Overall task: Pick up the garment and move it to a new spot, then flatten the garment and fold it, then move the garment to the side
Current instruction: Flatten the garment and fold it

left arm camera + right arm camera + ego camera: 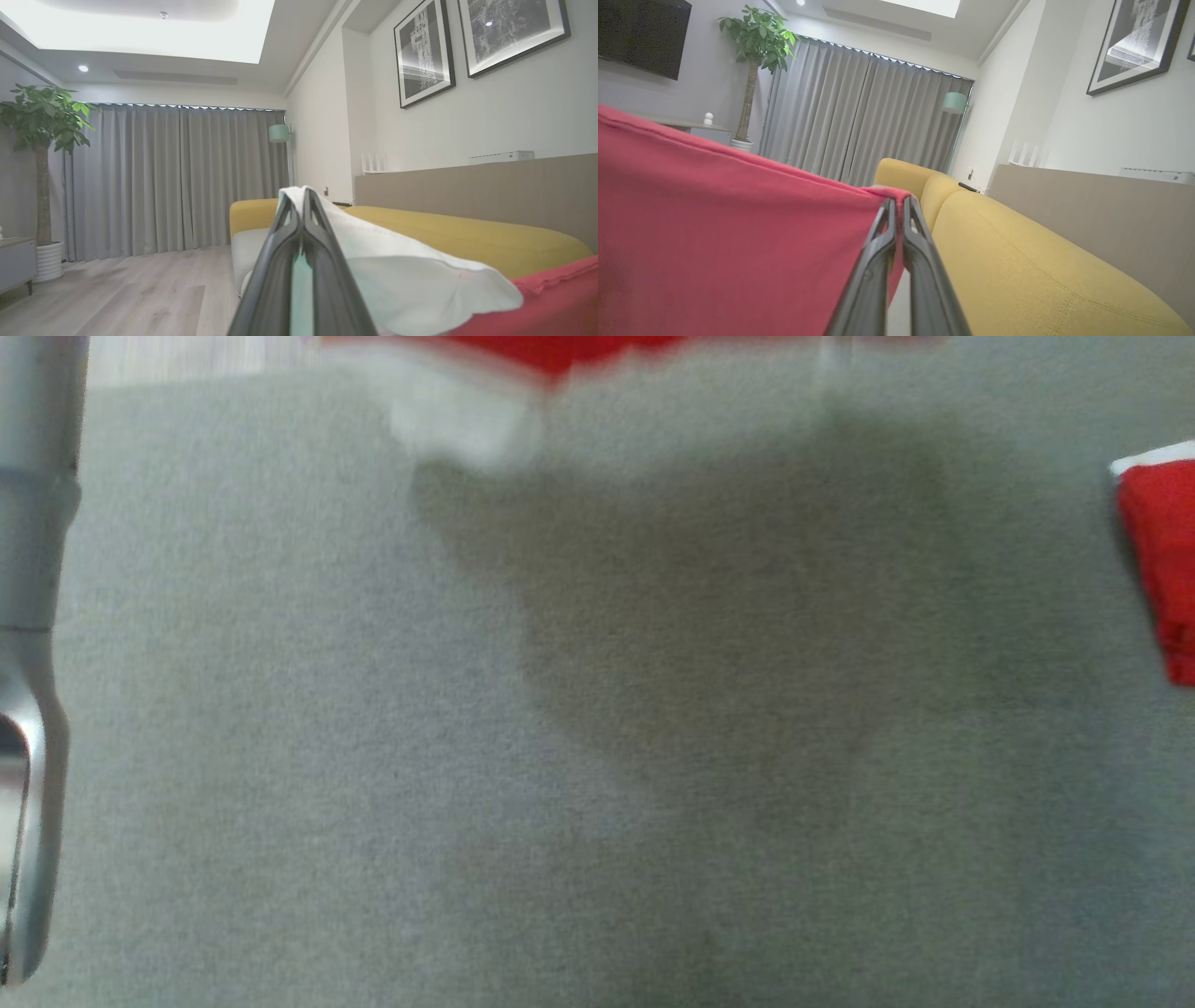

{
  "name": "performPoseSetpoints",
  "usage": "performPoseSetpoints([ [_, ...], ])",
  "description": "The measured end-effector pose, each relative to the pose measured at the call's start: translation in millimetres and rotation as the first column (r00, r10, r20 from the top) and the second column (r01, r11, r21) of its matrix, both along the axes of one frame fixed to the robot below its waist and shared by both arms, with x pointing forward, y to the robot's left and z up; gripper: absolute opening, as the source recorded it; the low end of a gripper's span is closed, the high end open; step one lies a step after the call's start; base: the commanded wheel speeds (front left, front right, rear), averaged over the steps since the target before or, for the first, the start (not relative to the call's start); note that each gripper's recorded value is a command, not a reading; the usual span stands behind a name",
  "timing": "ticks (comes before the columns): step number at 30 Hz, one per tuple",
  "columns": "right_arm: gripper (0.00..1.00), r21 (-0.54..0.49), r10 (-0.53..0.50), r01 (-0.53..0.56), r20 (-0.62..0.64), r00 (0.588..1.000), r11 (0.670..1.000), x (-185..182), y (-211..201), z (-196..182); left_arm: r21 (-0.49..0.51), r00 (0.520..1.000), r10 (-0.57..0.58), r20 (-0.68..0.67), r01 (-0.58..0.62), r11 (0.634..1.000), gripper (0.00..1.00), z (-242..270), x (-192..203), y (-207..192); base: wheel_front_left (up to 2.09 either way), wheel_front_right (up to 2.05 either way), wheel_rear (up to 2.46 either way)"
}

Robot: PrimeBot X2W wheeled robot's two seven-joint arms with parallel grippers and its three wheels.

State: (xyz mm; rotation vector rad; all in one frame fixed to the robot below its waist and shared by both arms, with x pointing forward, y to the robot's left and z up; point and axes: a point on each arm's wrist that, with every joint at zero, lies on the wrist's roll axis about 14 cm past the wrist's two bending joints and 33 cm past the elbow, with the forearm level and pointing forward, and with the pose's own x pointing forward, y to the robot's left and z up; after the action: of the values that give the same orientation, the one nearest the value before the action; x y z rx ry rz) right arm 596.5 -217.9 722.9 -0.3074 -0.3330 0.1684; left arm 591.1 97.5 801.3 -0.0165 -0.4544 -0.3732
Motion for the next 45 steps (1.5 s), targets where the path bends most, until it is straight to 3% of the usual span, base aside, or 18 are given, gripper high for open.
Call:
performPoseSetpoints([
  [5, 0.00, -0.038, -0.005, 0.002, -0.068, 0.998, 0.999, 23.7, 2.3, -40.3, -0.001, 0.994, -0.034, -0.100, 0.034, 0.999, 0.00, -47.2, 21.0, -0.2, 0.00, 0.00, 0.00],
  [10, 0.00, -0.056, 0.004, -0.016, -0.206, 0.979, 0.998, 36.3, 9.5, -111.9, -0.002, 0.941, -0.031, -0.336, 0.032, 0.999, 0.00, -163.2, 26.9, 10.5, 0.00, 0.00, 0.00],
  [15, 0.00, -0.030, 0.021, -0.034, -0.359, 0.933, 0.999, 19.3, 16.6, -192.1, -0.014, 0.859, -0.016, -0.511, 0.010, 1.000, 0.00, -269.2, -11.1, 26.7, 0.00, 0.00, 0.00],
  [19, 0.00, 0.024, 0.013, -0.004, -0.389, 0.921, 1.000, -17.1, 5.0, -212.0, -0.043, 0.826, -0.049, -0.562, 0.030, 0.999, 0.00, -309.4, -70.3, 29.6, 0.00, 0.00, 0.00],
  [29, 0.00, 0.054, -0.022, 0.054, -0.470, 0.882, 0.997, -132.0, -17.5, -259.5, -0.097, 0.739, -0.035, -0.672, -0.041, 0.994, 0.00, -345.3, -205.2, 35.5, 0.00, 0.00, 0.00],
  [34, 0.00, 0.103, -0.026, 0.087, -0.488, 0.873, 0.991, -178.8, -20.6, -270.6, -0.182, 0.678, -0.068, -0.732, -0.098, 0.978, 0.00, -350.7, -257.5, 24.2, 0.00, 0.00, 0.00],
  [40, 0.00, 0.125, -0.039, 0.119, -0.512, 0.858, 0.985, -208.3, -25.3, -281.9, -0.221, 0.609, -0.098, -0.787, -0.130, 0.967, 0.00, -362.1, -287.2, 21.0, 0.00, 0.00, 0.00],
  [45, 0.00, 0.131, -0.044, 0.131, -0.525, 0.850, 0.983, -215.1, -26.9, -287.8, -0.219, 0.610, -0.093, -0.787, -0.136, 0.966, 0.00, -359.3, -281.5, 23.3, 0.00, 0.00, 0.00],
])
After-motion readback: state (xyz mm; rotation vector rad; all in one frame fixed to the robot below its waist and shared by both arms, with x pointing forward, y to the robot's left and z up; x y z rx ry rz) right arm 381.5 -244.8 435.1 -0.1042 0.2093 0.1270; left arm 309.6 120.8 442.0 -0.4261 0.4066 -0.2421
